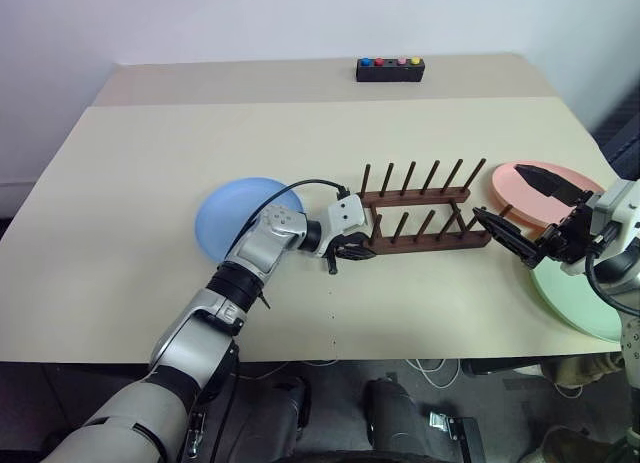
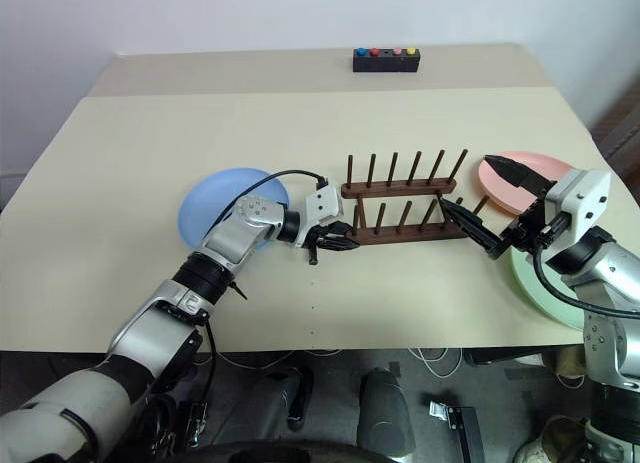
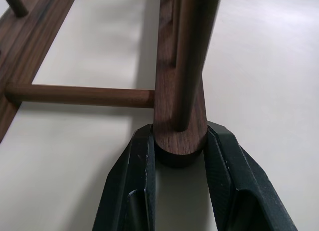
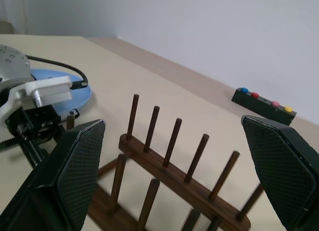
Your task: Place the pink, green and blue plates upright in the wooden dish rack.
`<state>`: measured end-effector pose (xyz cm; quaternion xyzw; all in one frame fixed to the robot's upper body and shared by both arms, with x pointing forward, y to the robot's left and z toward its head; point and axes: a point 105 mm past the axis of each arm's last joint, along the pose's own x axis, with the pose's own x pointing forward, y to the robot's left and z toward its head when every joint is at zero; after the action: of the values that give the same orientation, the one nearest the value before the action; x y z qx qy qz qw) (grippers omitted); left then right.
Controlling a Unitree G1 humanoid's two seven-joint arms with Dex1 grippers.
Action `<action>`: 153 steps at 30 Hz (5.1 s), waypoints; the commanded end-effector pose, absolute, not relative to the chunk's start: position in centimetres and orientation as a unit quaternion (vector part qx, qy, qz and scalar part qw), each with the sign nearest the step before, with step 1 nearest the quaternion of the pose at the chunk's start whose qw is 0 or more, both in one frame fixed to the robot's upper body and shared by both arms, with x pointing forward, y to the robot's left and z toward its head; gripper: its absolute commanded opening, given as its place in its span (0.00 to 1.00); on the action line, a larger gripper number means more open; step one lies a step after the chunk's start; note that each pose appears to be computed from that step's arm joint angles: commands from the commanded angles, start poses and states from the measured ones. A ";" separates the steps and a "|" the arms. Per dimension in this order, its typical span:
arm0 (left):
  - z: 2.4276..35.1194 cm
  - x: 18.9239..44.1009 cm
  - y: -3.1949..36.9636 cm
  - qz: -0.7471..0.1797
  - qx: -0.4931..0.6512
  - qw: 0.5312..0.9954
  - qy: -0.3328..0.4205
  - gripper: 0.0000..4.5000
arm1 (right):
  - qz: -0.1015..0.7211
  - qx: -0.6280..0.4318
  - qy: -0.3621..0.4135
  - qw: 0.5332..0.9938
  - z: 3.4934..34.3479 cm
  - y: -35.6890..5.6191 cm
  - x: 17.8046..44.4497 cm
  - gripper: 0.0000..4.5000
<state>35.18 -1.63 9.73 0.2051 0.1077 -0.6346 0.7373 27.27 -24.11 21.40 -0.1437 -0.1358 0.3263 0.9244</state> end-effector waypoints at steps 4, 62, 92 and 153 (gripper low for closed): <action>10.7 36.2 -1.5 -0.614 0.204 0.757 0.095 0.59 | 0.330 -0.158 -0.157 0.918 22.3 -23.5 27.1 1.00; 10.7 31.7 -5.7 -0.626 0.145 0.750 0.157 0.01 | 0.344 -0.278 0.099 0.892 12.3 -24.5 29.2 0.01; 11.3 37.2 -4.3 -0.535 0.145 0.822 0.132 0.01 | 0.296 -0.389 0.065 0.870 11.3 -24.8 34.0 0.01; 9.9 35.9 -4.5 -0.556 0.156 0.801 0.157 0.01 | 0.316 -0.423 0.074 0.846 9.7 -23.8 35.6 0.01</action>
<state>35.27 -4.31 8.46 0.1530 0.1836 -0.5593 0.7938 35.04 -24.26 8.90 -0.4147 0.0925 0.3200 0.8468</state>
